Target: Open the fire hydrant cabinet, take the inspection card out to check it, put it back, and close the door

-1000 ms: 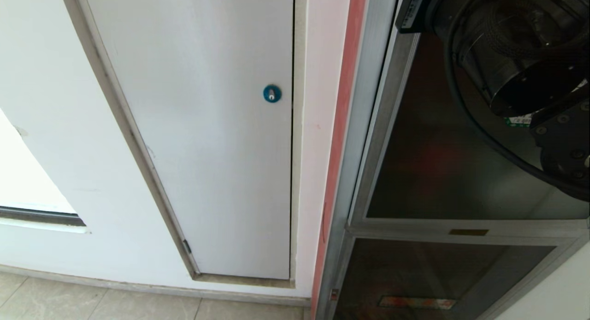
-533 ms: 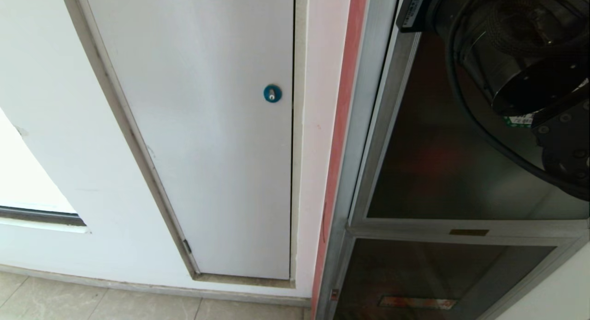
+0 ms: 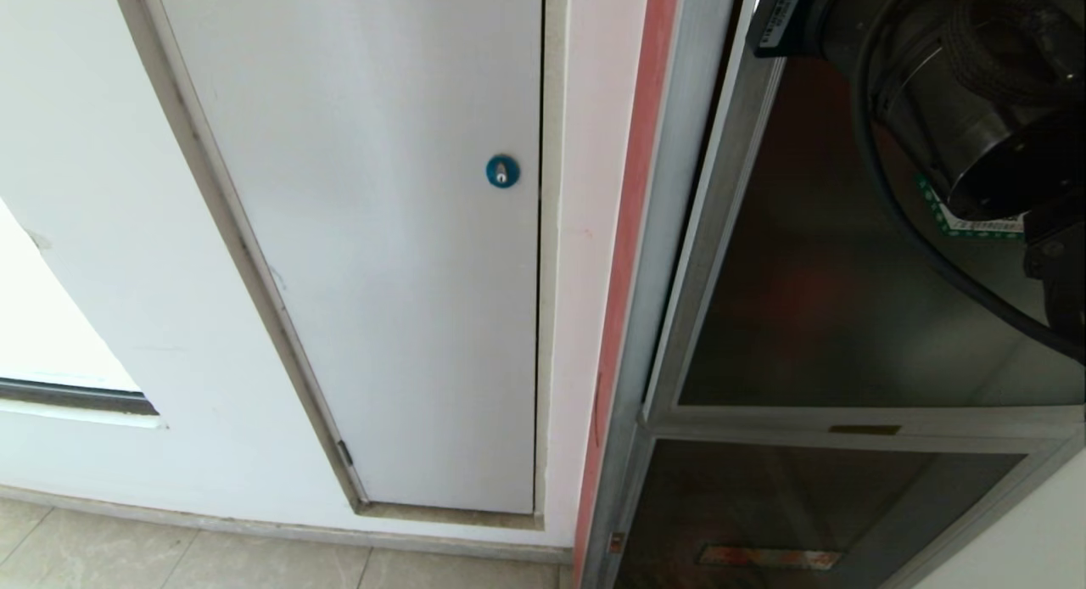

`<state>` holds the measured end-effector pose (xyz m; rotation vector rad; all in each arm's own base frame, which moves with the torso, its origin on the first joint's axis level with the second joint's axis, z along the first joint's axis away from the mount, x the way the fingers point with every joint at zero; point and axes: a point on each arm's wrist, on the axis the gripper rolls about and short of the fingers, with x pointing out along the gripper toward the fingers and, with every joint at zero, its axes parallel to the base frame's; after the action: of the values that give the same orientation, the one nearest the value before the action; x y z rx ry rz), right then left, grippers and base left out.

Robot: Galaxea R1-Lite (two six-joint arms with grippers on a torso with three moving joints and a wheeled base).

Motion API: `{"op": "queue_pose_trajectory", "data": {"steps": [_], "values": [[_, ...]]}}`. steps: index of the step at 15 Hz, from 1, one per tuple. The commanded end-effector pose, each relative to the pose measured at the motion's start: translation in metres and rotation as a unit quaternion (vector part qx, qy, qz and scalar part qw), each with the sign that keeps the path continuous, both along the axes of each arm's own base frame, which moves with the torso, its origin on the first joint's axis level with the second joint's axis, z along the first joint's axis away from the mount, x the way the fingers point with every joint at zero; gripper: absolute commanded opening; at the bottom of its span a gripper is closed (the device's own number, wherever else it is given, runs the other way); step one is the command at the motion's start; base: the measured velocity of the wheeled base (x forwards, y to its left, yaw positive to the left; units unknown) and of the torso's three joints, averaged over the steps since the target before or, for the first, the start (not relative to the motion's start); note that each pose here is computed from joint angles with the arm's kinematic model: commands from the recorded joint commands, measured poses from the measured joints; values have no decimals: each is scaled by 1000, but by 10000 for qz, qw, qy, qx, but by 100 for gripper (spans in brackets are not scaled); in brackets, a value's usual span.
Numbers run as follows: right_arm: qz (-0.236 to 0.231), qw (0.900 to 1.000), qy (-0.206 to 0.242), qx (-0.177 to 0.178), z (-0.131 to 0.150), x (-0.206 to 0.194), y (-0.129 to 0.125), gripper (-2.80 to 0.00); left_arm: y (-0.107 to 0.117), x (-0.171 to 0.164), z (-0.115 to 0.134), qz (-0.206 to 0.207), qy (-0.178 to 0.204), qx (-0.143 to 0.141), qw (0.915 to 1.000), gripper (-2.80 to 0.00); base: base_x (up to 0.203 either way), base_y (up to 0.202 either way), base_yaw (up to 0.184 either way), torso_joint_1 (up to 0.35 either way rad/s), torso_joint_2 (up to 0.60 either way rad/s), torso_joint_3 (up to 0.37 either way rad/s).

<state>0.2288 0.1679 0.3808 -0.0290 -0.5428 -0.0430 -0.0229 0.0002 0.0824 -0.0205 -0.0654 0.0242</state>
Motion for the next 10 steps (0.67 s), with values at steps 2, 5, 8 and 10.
{"op": "queue_pose_trajectory", "data": {"steps": [2,5,8,10], "values": [[-24,10000,-60,66,3,-9,-7,-280,0,2,-5,6,95,-4,10000,-280,0,0,0,0,0,0],[-24,9999,-89,90,5,-12,-9,-280,0,2,-5,6,95,0,10000,-280,0,0,0,0,0,0],[-24,9999,-77,80,5,-12,-9,-280,0,2,-5,6,95,-7,10000,-280,0,0,0,0,0,0],[-30,10000,-20,40,2,-11,-9,-280,0,2,-5,6,95,0,10000,-280,0,0,0,0,0,0]]}}
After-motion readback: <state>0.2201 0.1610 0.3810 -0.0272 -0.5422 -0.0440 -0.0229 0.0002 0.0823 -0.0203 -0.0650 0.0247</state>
